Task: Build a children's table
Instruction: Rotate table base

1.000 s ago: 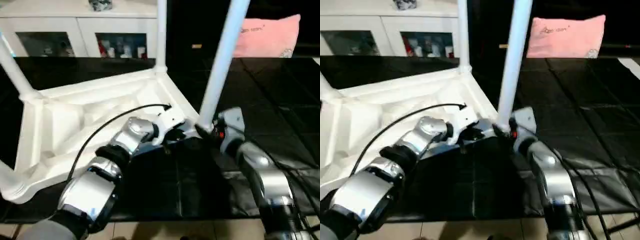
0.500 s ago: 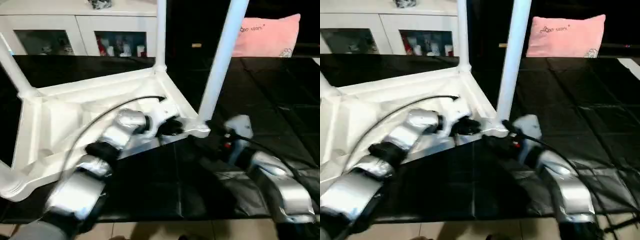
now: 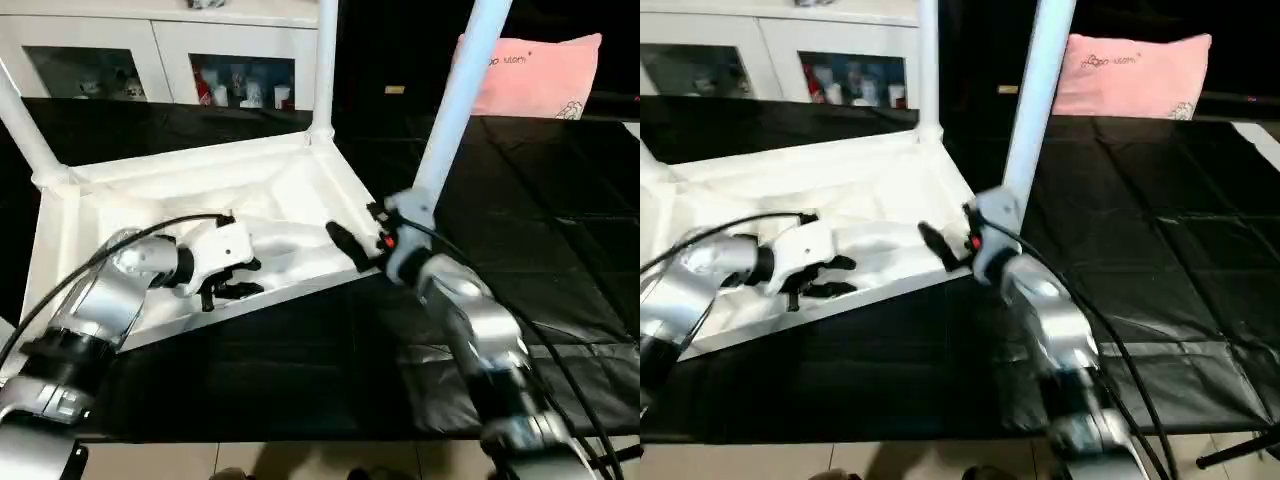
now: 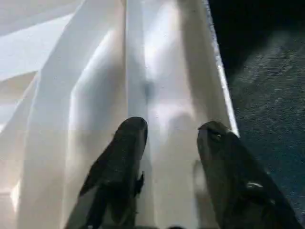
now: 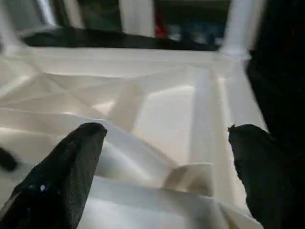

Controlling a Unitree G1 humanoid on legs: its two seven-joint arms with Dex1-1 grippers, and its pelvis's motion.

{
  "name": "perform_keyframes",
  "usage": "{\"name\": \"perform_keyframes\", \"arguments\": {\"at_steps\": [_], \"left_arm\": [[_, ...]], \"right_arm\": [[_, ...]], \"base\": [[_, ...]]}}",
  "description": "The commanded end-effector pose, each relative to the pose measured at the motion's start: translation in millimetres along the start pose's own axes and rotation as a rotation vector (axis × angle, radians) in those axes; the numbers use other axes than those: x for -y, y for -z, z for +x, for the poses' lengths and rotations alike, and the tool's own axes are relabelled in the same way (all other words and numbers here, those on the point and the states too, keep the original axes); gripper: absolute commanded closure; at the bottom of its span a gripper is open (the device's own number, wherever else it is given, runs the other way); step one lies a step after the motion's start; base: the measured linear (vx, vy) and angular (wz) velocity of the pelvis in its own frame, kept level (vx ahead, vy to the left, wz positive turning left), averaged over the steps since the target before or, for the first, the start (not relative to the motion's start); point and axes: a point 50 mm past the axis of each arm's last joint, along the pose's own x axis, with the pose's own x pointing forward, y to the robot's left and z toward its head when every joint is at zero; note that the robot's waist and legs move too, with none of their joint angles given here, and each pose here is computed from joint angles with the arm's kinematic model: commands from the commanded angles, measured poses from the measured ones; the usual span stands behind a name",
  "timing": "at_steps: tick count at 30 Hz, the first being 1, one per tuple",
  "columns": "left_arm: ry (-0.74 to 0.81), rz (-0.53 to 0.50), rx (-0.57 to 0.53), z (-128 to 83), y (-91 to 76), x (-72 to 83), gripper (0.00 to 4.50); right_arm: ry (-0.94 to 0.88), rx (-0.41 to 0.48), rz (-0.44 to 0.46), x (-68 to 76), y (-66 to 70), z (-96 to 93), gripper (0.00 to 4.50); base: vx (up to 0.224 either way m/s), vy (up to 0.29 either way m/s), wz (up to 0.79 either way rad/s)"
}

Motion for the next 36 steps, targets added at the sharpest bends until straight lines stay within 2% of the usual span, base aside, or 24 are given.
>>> {"name": "perform_keyframes", "arguments": {"at_steps": [1,2,5,7,10,14,18,22,23,24,26,28,30,32,33,34,36], "left_arm": [[0.0,-0.013,-0.044,-2,5.0,6.6,2.08],[-0.006,-0.02,-0.04,-2,3.2,9.5,2.08],[-0.01,-0.026,-0.037,-3,2.1,11.1,2.08],[-0.049,-0.041,-0.005,-3,-1.8,10.7,2.08],[-0.097,-0.05,0.007,-1,-2.9,8.5,2.08],[-0.126,-0.038,-0.03,5,0.0,8.9,2.08],[-0.232,0.051,-0.189,13,18.1,0.2,2.08],[-0.254,0.083,-0.221,14,20.7,-2.6,2.08],[-0.283,0.094,-0.226,15,20.3,-6.6,2.08],[-0.374,0.121,-0.226,19,15.4,-19.6,2.08],[-0.413,0.137,-0.223,22,12.4,-25.1,2.08],[-0.471,0.164,-0.184,29,2.8,-33.6,2.08],[-0.508,0.154,-0.096,36,-9.9,-37.5,2.08],[-0.51,0.053,0.058,44,-24.0,-35.5,2.08],[-0.503,-0.069,0.172,47,-30.3,-33.3,2.08],[-0.502,-0.093,0.194,48,-31.3,-33.0,2.08],[-0.467,-0.207,0.313,48,-37.3,-29.1,2.08]], "right_arm": [[0.125,-0.03,-0.013,15.4,2.4,3.8,0.0],[0.19,-0.054,-0.027,23.7,3.2,7.8,0.0],[0.224,-0.065,-0.036,28.0,3.8,10.0,0.0],[0.323,-0.085,-0.043,41.0,3.9,11.7,0.0],[0.439,-0.104,-0.033,61.7,4.2,6.5,0.0],[0.502,-0.116,-0.035,75.7,5.7,-0.2,0.0],[0.56,-0.116,-0.049,92.9,7.0,-9.8,0.0],[0.579,-0.115,-0.051,96.7,7.2,-11.9,0.0],[0.593,-0.115,-0.057,99.5,7.2,-14.0,0.0],[0.632,-0.115,-0.071,107.7,7.5,-20.7,0.0],[0.648,-0.116,-0.071,110.8,7.9,-23.6,0.0],[0.677,-0.118,-0.067,116.8,9.2,-28.8,0.0],[0.681,-0.118,-0.072,119.2,10.0,-31.0,0.0],[0.664,-0.111,-0.083,118.6,9.7,-31.0,0.0],[0.641,-0.104,-0.102,116.2,8.4,-29.5,0.0],[0.636,-0.103,-0.106,115.8,8.2,-29.3,0.0],[0.583,-0.082,-0.129,110.1,5.3,-25.7,0.0]], "base": [[0.0,0.0,0.0],[0.0,0.0,0.0],[0.0,0.0,0.0],[0.0,0.0,0.0],[0.0,0.0,0.0],[0.0,0.0,0.0],[0.0,0.0,0.0],[0.0,0.0,0.0],[0.0,0.0,0.0],[0.0,0.0,0.0],[0.0,0.0,0.0],[0.0,0.0,0.0],[0.0,0.0,0.0],[0.0,0.0,0.0],[0.0,0.0,0.0],[0.0,0.0,0.0],[0.0,0.0,0.0]]}}
